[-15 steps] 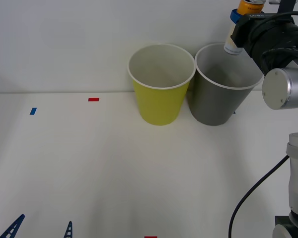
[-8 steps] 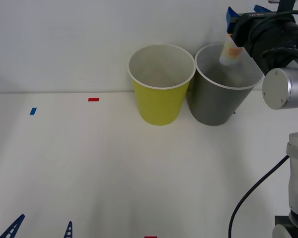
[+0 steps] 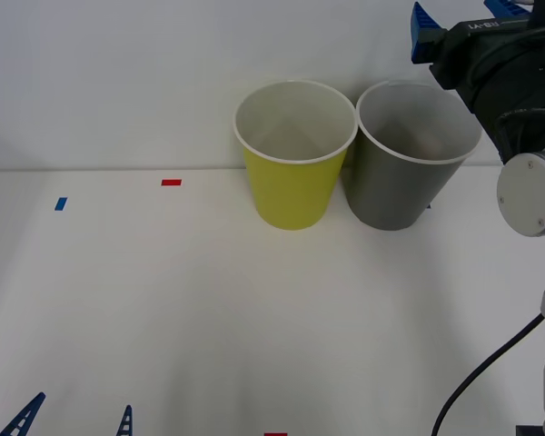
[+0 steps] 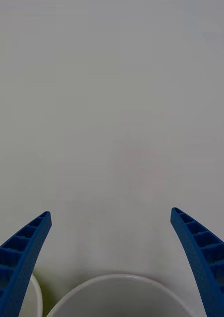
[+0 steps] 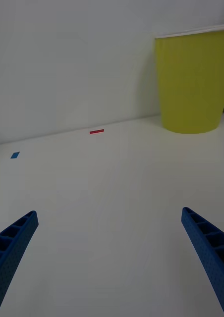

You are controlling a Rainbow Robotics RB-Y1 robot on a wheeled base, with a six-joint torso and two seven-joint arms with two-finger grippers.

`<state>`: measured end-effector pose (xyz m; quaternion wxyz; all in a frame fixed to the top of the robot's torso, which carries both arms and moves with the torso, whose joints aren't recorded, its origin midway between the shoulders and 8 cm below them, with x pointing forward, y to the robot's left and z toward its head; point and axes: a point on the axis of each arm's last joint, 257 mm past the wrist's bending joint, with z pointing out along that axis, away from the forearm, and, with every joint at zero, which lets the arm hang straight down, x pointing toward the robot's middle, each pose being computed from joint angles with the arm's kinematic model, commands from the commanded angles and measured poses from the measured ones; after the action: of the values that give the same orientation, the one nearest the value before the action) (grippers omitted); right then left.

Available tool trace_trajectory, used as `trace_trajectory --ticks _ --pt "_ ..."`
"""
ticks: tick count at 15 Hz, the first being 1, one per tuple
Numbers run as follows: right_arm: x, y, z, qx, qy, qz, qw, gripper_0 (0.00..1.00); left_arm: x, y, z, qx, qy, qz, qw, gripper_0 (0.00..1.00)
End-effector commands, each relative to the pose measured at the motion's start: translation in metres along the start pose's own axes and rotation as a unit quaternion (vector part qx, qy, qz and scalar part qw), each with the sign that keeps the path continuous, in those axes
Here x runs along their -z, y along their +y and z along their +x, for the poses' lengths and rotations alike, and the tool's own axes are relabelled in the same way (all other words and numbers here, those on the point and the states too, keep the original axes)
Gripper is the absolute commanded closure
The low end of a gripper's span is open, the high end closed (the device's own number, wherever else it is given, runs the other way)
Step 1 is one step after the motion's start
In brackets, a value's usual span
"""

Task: Put cans in the gray bin and PET bottles in the light green bin.

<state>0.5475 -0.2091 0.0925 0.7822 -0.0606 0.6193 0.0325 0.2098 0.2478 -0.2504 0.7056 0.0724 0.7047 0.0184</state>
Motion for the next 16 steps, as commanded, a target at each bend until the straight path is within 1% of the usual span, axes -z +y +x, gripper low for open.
trace_trajectory --ticks 1,4,7,9,11,12,16 --pt "0.029 0.003 -0.004 0.008 -0.008 -0.008 0.9999 0.2 0.0 0.0 0.0 0.0 0.0 0.0 1.0 0.0" --pt "0.06 0.002 -0.002 0.009 -0.008 -0.008 0.9999 0.2 0.0 0.0 0.0 0.0 0.0 0.0 1.0 0.0" --pt "0.086 -0.003 0.008 0.01 0.003 0.001 0.9999 0.2 0.0 0.0 0.0 0.0 0.0 0.0 1.0 0.0" --pt "0.097 -0.007 0.009 0.013 0.005 0.006 0.9999 0.2 0.0 0.0 0.0 0.0 0.0 0.0 1.0 0.0" --pt "0.104 -0.013 0.015 0.008 0.005 0.014 0.9999 0.2 0.0 0.0 0.0 0.0 0.0 0.0 1.0 0.0" --pt "0.111 -0.018 0.024 0.006 0.006 0.019 0.9998 0.2 0.0 0.0 0.0 0.0 0.0 0.0 1.0 0.0" --pt "0.136 -0.02 0.045 -0.006 -0.004 0.024 0.9997 0.2 0.0 0.0 0.0 0.0 0.0 0.0 1.0 0.0"
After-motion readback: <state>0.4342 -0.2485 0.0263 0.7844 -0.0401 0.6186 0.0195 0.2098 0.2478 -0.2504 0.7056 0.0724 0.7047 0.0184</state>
